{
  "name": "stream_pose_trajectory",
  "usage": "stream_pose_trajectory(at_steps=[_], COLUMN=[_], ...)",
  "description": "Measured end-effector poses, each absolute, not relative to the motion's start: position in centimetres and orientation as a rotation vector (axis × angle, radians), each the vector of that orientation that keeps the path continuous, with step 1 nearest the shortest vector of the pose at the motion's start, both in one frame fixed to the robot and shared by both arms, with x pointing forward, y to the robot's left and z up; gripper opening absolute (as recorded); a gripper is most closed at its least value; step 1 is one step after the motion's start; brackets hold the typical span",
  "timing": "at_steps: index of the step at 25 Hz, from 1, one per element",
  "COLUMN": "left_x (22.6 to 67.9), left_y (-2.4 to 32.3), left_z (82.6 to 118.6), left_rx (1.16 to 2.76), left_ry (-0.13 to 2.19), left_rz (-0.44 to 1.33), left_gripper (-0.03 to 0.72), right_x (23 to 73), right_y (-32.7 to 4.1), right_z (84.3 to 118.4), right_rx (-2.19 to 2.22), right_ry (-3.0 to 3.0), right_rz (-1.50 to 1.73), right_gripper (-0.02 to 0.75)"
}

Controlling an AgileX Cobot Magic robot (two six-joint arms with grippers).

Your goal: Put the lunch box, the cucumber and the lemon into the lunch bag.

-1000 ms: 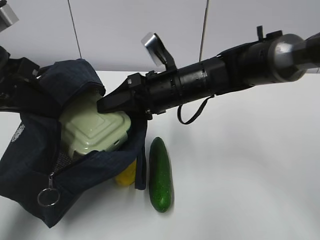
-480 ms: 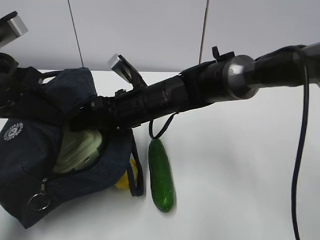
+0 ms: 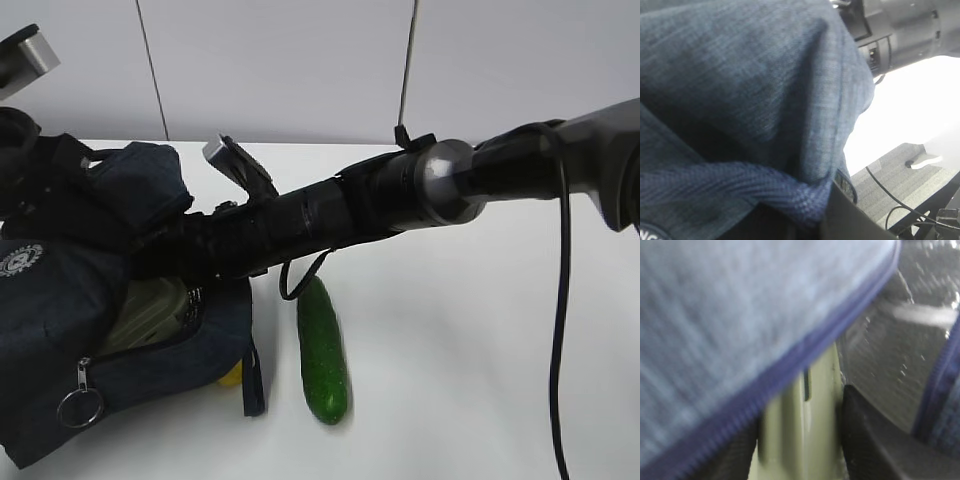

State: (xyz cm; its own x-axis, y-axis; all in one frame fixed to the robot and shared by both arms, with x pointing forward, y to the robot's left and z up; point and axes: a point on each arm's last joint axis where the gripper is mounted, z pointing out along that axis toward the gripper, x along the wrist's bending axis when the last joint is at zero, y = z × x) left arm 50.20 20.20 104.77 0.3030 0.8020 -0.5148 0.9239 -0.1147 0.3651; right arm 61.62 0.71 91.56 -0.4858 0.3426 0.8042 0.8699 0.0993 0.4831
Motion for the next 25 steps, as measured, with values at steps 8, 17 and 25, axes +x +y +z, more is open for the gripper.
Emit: stream_pose_trajectory(at_steps=[8, 17, 25], left_x=[50.8, 51.2, 51.2], left_y=[20.1, 20.0, 20.1], left_z=[103.8, 103.3, 103.1], left_rx=[1.963, 1.961, 1.975], left_ry=[1.54, 1.554, 1.555], left_rz=[-0.277, -0.28, -0.27], left_gripper=[-0.008, -0.008, -0.008], right_x=[61.4, 61.3, 61.5], right_y=[0.7, 0.7, -0.9], right_z=[91.3, 91.1, 92.2], right_rx=[-1.163, -1.153, -1.078], right_ry=[-1.932, -1.969, -2.021], right_rz=[-1.356, -1.319, -1.269], right_gripper=[0.379, 0.447, 0.467])
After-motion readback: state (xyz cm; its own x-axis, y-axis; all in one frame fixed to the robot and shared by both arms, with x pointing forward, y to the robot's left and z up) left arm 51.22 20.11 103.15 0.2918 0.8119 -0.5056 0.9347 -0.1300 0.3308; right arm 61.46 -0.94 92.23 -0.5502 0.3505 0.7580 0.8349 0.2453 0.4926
